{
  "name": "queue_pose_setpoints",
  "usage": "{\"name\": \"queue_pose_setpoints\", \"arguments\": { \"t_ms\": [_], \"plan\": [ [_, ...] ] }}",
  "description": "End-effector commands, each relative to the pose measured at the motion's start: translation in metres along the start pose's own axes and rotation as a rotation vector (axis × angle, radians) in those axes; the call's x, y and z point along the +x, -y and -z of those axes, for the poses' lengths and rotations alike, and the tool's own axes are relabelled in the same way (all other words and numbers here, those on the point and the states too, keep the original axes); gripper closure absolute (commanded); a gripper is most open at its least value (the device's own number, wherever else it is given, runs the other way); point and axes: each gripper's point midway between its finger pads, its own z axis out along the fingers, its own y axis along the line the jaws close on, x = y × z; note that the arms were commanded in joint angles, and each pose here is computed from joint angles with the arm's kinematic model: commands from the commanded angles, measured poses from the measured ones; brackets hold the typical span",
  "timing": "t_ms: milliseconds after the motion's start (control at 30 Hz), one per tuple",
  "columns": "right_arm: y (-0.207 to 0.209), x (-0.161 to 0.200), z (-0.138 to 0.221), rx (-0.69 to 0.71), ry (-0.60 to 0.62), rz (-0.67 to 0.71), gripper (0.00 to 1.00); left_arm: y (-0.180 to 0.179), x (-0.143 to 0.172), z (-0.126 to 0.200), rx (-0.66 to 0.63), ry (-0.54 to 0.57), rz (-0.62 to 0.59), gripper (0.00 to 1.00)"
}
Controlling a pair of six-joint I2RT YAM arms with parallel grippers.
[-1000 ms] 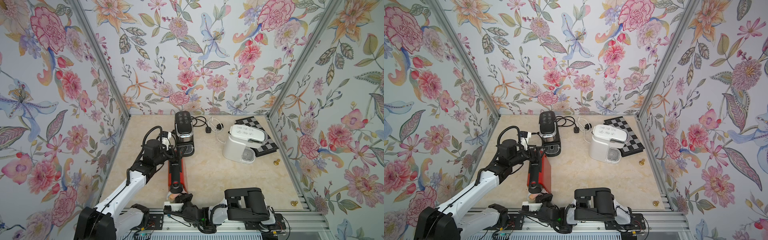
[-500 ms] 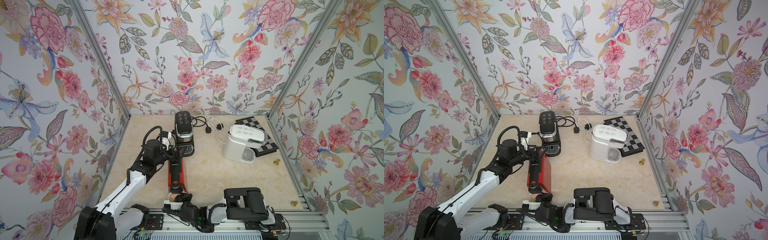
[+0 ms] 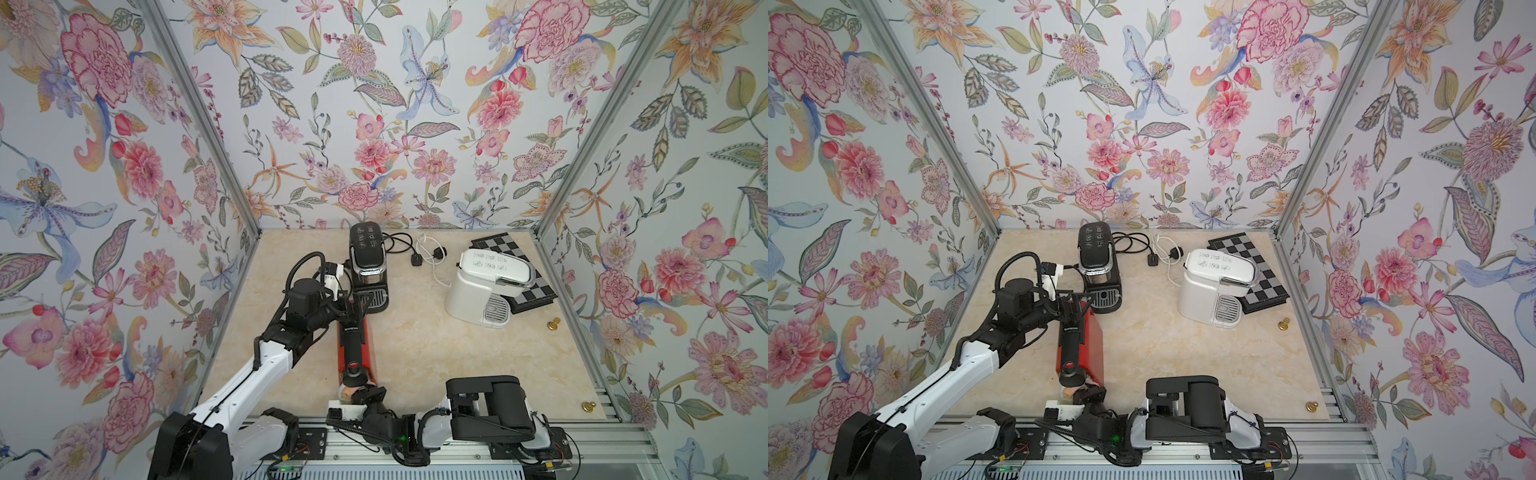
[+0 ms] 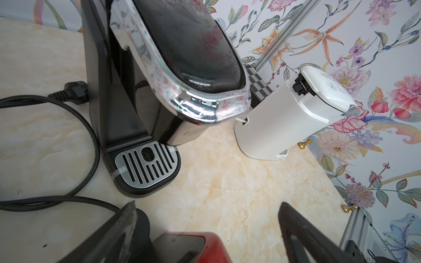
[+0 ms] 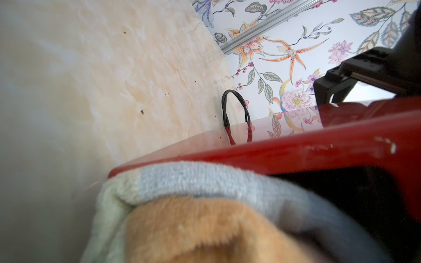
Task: Wipe the surface of a coffee machine
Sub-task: Wipe the dirt from the surface of the coffee machine.
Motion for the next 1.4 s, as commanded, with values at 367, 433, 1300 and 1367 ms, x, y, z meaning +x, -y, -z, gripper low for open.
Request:
{"name": "queue_pose_setpoints", "arguments": {
  "t_ms": [367,433,1300,1367],
  "plan": [
    [0.005,0.024,-0.026,0.017,-0.156,-0.058,1.00,0.030,0.009,0.005,0.121,-0.039,0.004,0.02],
    [-0.003,0.026,-0.020,-0.028,-0.158,-0.049,1.00,0.031,0.010,0.004,0.123,-0.039,0.002,0.02],
    [0.066,-0.027,0.014,0.216,0.068,-0.041,1.00,0.030,0.014,0.005,0.125,-0.033,0.003,0.02],
    [0.068,-0.031,0.015,0.218,0.079,-0.041,1.00,0.030,0.014,0.005,0.126,-0.034,0.003,0.02]
  ]
}}
